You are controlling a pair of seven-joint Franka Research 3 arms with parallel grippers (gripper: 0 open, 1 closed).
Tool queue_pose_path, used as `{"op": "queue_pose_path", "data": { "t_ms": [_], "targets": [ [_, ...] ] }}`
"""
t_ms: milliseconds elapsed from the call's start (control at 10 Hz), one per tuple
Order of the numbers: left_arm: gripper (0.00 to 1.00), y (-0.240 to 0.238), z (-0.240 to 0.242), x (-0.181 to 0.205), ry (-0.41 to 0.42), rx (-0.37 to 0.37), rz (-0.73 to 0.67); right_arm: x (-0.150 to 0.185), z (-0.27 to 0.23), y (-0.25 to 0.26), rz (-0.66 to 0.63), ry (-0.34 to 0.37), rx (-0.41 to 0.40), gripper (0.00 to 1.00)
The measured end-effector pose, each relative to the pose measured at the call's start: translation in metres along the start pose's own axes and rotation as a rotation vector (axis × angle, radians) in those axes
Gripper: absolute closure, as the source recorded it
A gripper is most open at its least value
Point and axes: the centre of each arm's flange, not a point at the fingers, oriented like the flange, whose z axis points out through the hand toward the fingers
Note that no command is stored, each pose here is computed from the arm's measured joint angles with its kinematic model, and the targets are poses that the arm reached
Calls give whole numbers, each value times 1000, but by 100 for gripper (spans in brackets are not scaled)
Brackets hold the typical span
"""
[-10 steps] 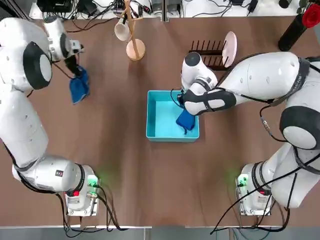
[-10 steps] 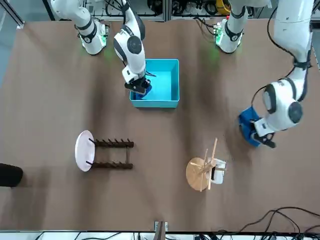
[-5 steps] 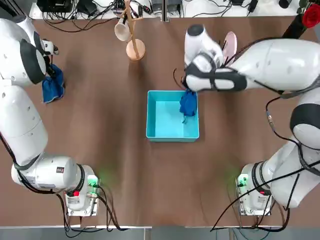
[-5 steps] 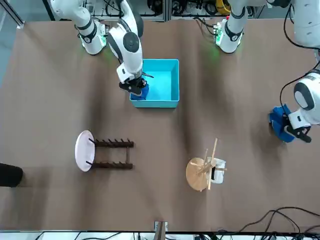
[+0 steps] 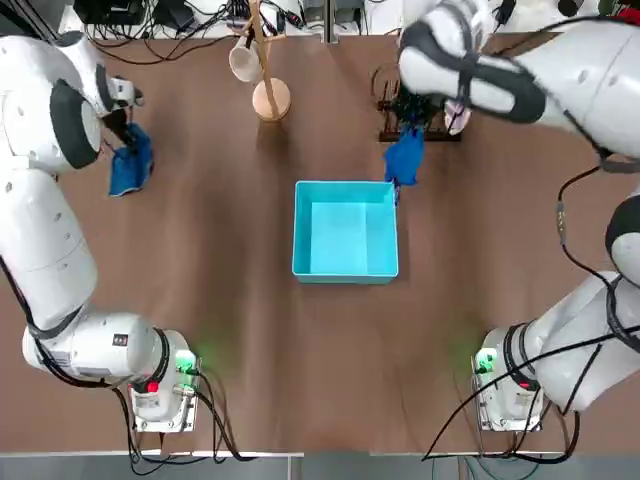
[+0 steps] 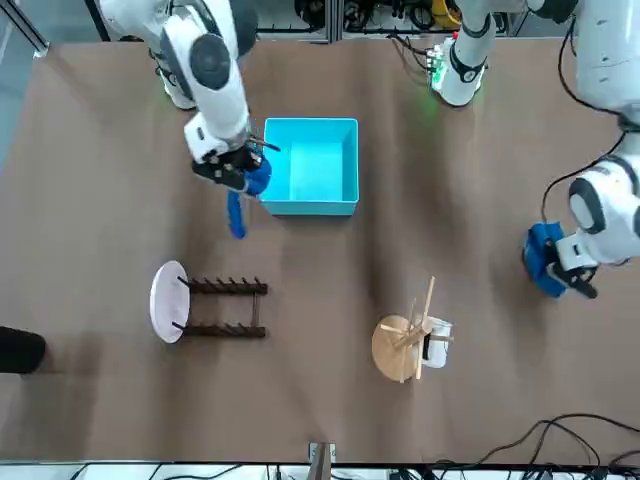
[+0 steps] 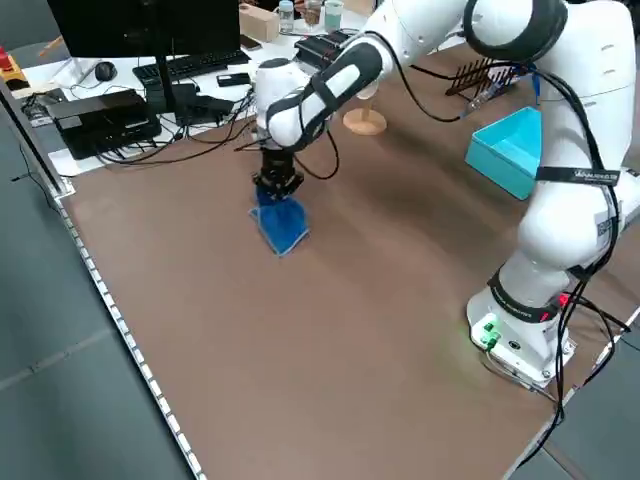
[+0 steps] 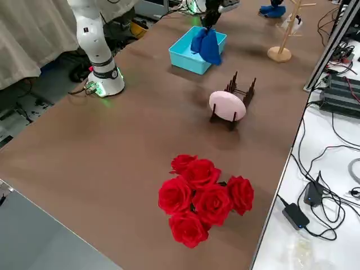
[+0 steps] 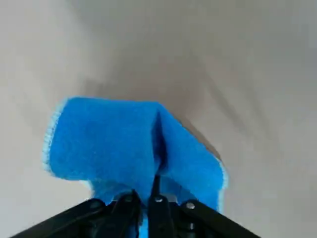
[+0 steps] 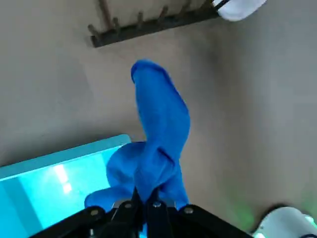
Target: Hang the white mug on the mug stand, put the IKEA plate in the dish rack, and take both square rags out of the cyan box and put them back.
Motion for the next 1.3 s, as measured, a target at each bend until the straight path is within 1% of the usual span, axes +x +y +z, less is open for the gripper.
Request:
{"op": "queue_pose_path", "data": {
  "t_ms": [100, 300, 400, 500, 700, 800, 900, 1000, 1200, 1300],
  "targets": [
    [95, 35, 2, 33, 22, -22, -24, 18, -10, 22, -12, -10, 5, 96],
    [95, 102, -2, 85, 57, -66, -68, 54, -1, 65, -26, -37, 6, 96],
    [95, 125, -9, 100, 68, -74, -86, 74, 15, 91, -53, -58, 6, 96],
    [95, 140, -16, 106, 69, -73, -97, 90, 40, 114, -84, -62, 13, 96],
    [95, 144, -36, 97, 55, -84, -113, 104, 96, 145, -145, -33, 19, 96],
    [95, 145, -63, 88, 36, -91, -105, 104, 118, 157, -169, -16, 32, 96],
    [95, 150, -101, 76, 24, -92, -102, 100, 136, 164, -179, 0, 43, 96],
    [95, 165, -139, 60, 18, -100, -113, 95, 149, 167, -180, 18, 53, 96],
    [95, 226, -201, 34, -22, -120, -139, 91, 176, 180, -205, 70, 76, 96],
    [95, 264, -224, 26, -46, -111, -157, 94, 189, 197, -224, 88, 83, 96]
  ]
}}
